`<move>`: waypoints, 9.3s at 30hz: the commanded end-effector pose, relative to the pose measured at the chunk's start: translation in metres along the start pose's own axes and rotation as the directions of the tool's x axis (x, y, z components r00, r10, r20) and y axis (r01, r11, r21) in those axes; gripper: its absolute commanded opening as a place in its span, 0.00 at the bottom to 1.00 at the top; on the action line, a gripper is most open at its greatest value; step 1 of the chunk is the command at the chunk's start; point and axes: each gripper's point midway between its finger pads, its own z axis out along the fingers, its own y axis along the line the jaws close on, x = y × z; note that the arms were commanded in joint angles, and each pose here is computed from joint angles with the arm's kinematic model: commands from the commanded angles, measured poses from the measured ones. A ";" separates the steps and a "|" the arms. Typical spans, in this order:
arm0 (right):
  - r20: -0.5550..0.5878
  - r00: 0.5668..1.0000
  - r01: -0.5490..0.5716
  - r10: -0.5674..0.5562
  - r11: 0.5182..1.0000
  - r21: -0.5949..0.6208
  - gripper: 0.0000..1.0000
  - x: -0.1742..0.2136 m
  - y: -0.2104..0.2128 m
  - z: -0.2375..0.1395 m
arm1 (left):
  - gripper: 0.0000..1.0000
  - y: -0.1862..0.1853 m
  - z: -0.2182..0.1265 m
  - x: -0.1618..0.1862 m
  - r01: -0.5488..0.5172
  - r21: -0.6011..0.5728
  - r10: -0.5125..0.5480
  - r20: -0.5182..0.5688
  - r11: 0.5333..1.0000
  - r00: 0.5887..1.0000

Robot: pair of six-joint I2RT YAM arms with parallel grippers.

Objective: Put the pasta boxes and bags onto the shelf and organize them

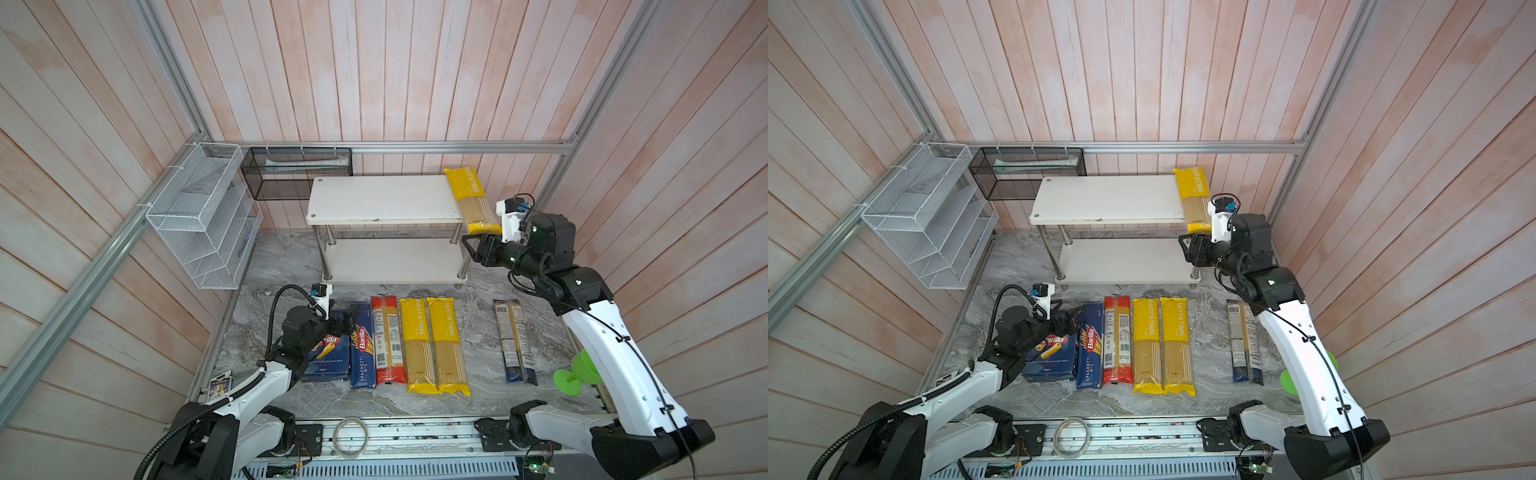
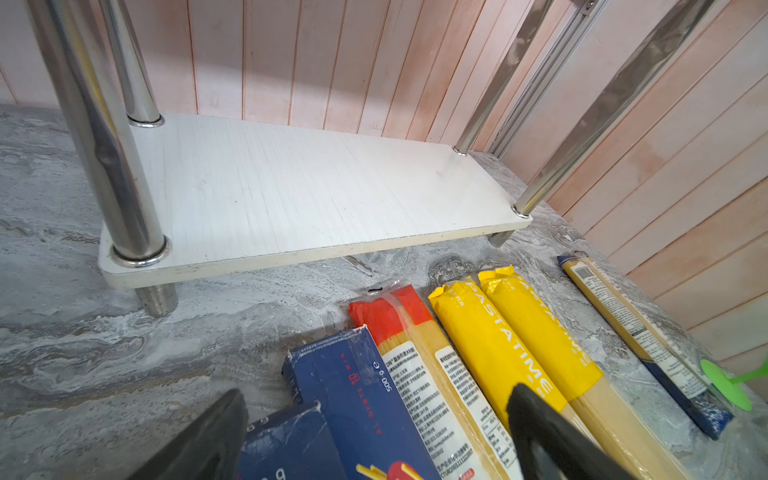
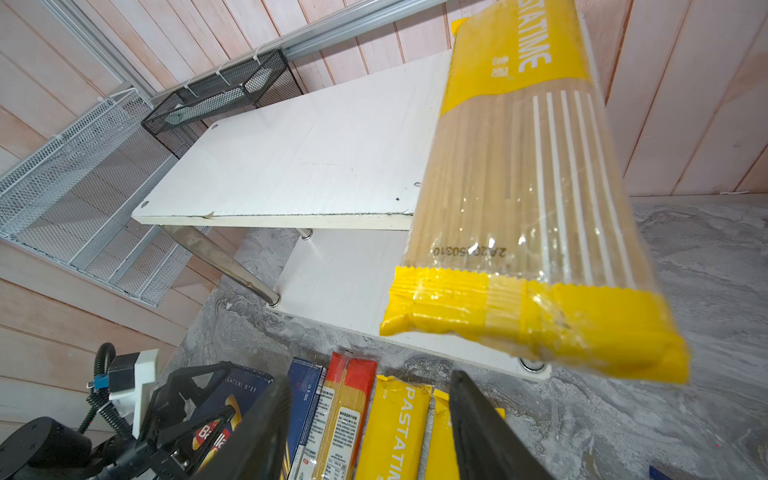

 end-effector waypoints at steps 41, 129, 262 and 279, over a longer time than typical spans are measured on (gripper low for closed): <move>0.092 0.990 0.115 -0.108 0.991 -0.068 0.62 -0.009 0.012 -0.038 | 1.00 0.004 -0.006 -0.010 -0.031 -0.046 0.032 0.038 0.998 0.999; -0.124 0.940 -0.070 0.318 0.535 0.842 0.89 0.241 -0.266 -0.040 | 1.00 -0.019 0.007 -0.003 -0.045 0.081 0.047 -0.019 0.996 0.999; -0.490 0.826 0.049 0.278 0.832 0.553 0.95 0.277 -0.199 0.034 | 1.00 -0.011 0.009 -0.001 -0.017 0.036 0.018 -0.018 0.999 1.000; -0.497 0.820 0.123 0.283 0.762 0.636 0.96 0.288 -0.243 0.063 | 1.00 -0.009 0.008 0.000 -0.021 0.025 0.021 -0.019 0.999 1.000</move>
